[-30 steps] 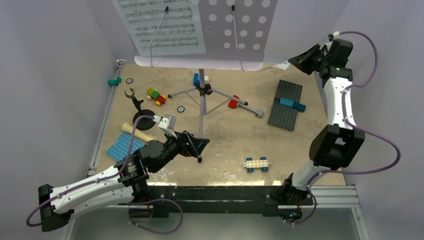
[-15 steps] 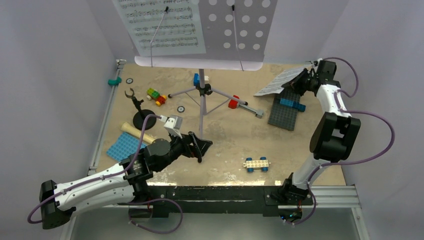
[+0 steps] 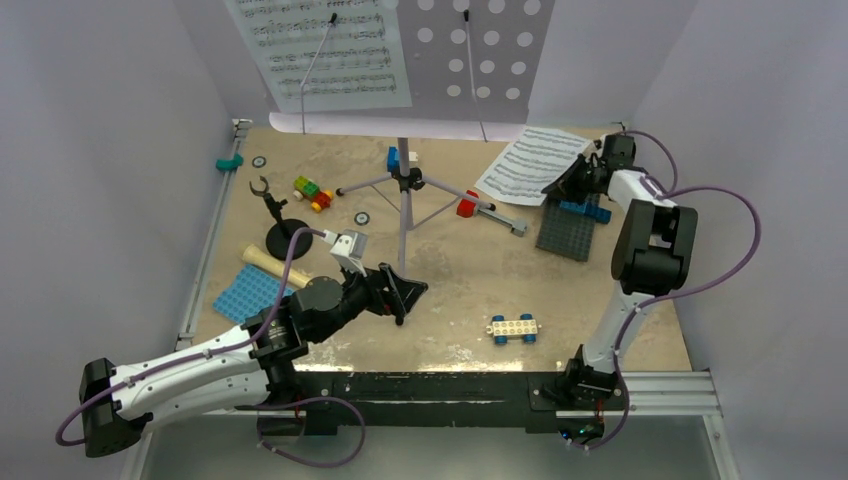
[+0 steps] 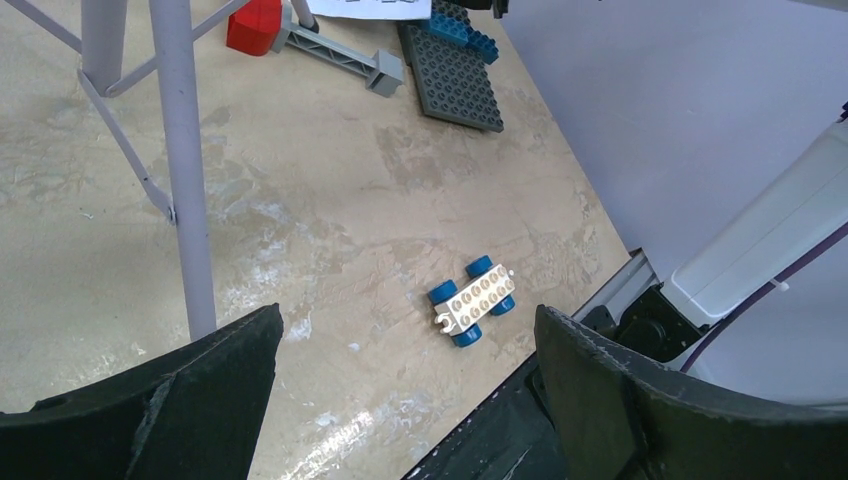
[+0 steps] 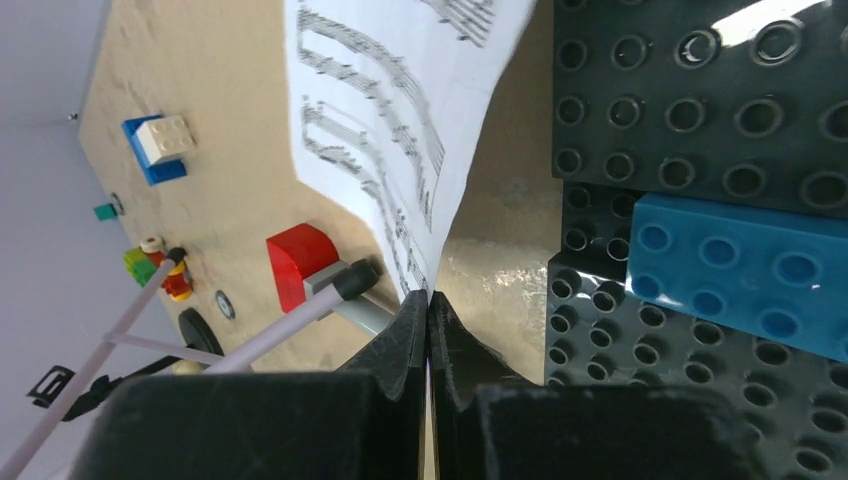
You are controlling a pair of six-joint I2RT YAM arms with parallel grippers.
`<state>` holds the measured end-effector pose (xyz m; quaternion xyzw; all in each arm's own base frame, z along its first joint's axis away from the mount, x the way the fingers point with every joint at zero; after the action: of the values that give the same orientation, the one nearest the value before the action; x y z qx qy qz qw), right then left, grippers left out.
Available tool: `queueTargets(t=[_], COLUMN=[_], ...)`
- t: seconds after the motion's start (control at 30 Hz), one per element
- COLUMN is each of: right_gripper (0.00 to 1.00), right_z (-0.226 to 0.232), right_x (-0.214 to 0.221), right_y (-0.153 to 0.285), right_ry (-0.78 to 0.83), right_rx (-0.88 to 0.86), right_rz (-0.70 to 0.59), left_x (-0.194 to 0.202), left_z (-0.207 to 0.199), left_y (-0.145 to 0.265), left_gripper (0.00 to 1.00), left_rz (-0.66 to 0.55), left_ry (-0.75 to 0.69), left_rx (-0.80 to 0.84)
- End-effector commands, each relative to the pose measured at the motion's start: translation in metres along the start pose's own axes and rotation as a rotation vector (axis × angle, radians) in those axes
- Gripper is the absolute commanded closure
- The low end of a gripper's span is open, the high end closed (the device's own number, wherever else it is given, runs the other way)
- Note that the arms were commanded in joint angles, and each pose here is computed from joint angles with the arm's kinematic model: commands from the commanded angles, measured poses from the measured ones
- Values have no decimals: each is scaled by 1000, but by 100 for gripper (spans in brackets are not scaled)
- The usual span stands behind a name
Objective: Pack up the instrument practice props
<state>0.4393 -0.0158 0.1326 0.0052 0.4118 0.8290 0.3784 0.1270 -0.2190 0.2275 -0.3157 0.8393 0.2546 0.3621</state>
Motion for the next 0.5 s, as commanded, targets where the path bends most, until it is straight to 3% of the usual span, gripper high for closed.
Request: queueTargets(t=[0.0, 0.2, 0.27, 0.37, 0.47], right_gripper=[100, 100, 89, 64, 50], right_z=[3, -13, -15, -16, -11], right_x=[-2, 0, 1, 1, -1], right_y=[-4, -4, -2, 2, 11], right_ry=[52, 82, 86, 84, 85], right_rx=[14, 118, 137, 156, 156], right_rz=[-17, -2, -9, -22, -54], left_x=[-11, -9, -9, -10, -11], left_z=[-12, -10, -10, -9, -7], left_y=[-2, -5, -6, -5, -2], left_gripper=[0, 0, 0, 0, 0], left_rz=[-40, -33, -34, -37, -31], left_ry=[2, -2, -1, 2, 8], left_rx=[36, 24, 18, 11, -17])
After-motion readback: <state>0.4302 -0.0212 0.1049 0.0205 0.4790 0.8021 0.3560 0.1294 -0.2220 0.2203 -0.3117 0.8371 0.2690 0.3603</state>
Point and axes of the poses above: each gripper's point midway between its finger pads, its own y axis back along the fingers, its own z axis along the line the jaws close on, x = y × z, the point moved 6 cm from there along y, back along the fingers, and after that the axes turned 1 degree about y, right-handed, at the moved point
